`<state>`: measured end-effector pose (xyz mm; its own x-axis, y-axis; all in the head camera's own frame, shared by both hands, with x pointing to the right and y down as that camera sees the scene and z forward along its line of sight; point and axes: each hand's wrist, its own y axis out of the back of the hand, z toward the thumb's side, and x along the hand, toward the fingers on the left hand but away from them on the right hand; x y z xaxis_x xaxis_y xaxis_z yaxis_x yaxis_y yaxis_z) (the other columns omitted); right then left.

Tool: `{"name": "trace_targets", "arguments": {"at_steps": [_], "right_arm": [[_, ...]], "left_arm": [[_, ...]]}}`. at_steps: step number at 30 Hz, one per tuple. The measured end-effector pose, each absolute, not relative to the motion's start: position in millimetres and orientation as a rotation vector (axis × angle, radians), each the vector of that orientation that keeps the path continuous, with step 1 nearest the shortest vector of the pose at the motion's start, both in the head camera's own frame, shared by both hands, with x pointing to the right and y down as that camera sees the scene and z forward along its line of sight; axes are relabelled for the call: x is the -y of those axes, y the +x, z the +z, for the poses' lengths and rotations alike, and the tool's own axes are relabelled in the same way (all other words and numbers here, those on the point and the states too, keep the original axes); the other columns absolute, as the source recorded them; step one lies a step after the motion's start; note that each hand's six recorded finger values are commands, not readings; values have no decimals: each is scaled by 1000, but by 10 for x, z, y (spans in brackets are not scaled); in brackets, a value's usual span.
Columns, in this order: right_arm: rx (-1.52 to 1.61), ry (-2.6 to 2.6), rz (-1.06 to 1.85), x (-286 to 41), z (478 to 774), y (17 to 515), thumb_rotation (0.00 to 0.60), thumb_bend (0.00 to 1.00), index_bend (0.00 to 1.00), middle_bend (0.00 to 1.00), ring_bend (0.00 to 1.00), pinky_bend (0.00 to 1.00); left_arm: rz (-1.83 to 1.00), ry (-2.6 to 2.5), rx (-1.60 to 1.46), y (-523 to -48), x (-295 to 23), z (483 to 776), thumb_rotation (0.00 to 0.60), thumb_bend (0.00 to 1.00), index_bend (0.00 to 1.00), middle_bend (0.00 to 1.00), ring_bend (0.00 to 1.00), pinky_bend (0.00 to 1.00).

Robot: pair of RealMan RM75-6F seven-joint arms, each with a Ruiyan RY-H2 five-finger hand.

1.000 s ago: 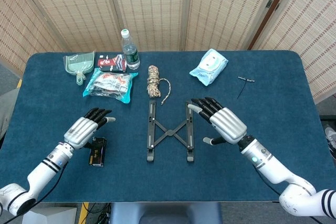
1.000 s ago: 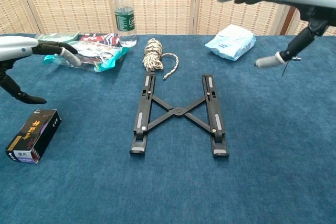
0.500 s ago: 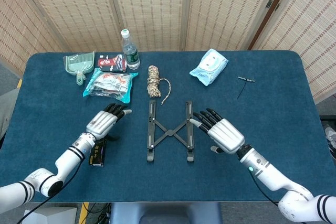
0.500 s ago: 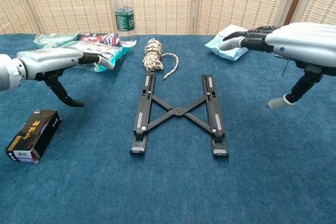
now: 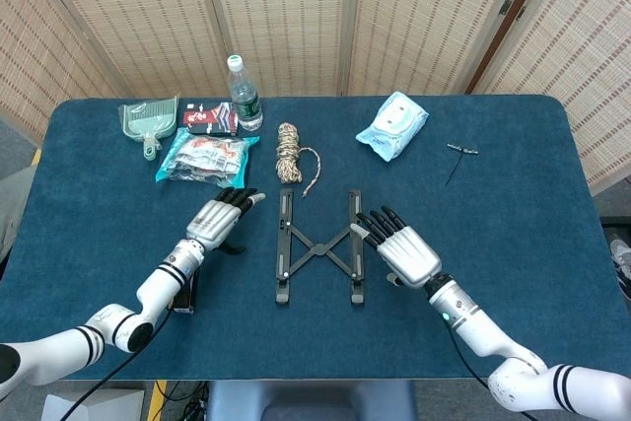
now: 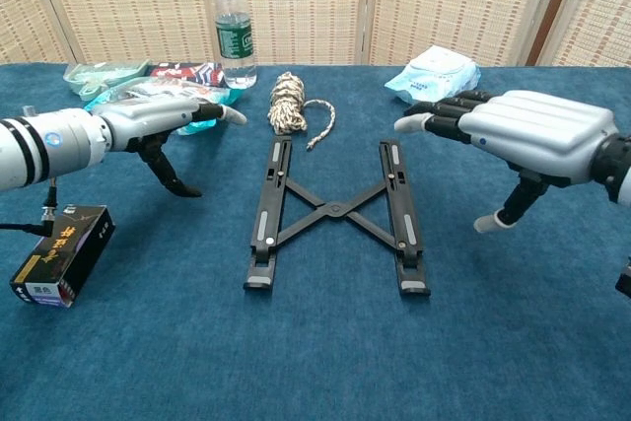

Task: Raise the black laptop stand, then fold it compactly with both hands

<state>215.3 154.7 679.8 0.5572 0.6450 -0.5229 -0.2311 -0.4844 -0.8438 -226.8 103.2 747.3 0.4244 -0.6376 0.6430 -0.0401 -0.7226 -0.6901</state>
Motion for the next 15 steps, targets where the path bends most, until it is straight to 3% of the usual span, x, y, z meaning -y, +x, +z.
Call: {"name": "trace_targets", "arguments": {"at_steps": [15], "right_arm": [[352,-1730,1063,-1627,7090,1973,600,27,0,0,0,0]], "left_arm": [[-1286,-2141,-598,-2033,-1035,7628,600,176,73,60,59,0]]}}
